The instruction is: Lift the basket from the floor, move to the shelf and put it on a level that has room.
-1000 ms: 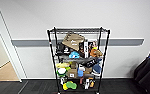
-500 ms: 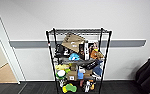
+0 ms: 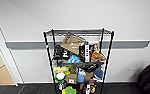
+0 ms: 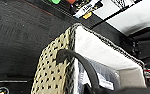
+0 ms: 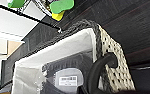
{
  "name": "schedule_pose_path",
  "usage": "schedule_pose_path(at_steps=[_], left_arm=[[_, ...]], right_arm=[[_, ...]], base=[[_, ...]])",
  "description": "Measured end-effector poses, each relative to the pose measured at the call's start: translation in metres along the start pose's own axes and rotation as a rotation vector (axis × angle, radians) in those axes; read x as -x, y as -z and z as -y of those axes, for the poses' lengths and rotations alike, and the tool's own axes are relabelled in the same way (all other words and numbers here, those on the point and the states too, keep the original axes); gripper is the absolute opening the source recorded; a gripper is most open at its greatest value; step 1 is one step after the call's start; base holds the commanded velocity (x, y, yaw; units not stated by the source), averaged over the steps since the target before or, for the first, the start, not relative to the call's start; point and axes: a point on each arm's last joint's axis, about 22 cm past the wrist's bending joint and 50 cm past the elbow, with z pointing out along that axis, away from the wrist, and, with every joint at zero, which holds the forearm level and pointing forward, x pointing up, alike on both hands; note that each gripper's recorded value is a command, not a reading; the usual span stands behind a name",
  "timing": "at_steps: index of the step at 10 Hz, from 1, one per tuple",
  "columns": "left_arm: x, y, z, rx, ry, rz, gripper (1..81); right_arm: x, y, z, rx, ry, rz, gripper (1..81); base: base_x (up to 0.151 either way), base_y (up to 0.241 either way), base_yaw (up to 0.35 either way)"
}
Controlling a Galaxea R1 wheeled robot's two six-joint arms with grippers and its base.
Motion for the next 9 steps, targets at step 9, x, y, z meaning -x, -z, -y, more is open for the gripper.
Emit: schedule_pose_path(at_steps=[9], left_arm=[[-0.0006,0.0016,0.0008,0.000,0.001,0.000,1.0]], right_arm=[[0.0008,-0.0008,-0.0002,0.000,-0.002,-0.002,1.0]], base=[[0.138,0.000,0.000]])
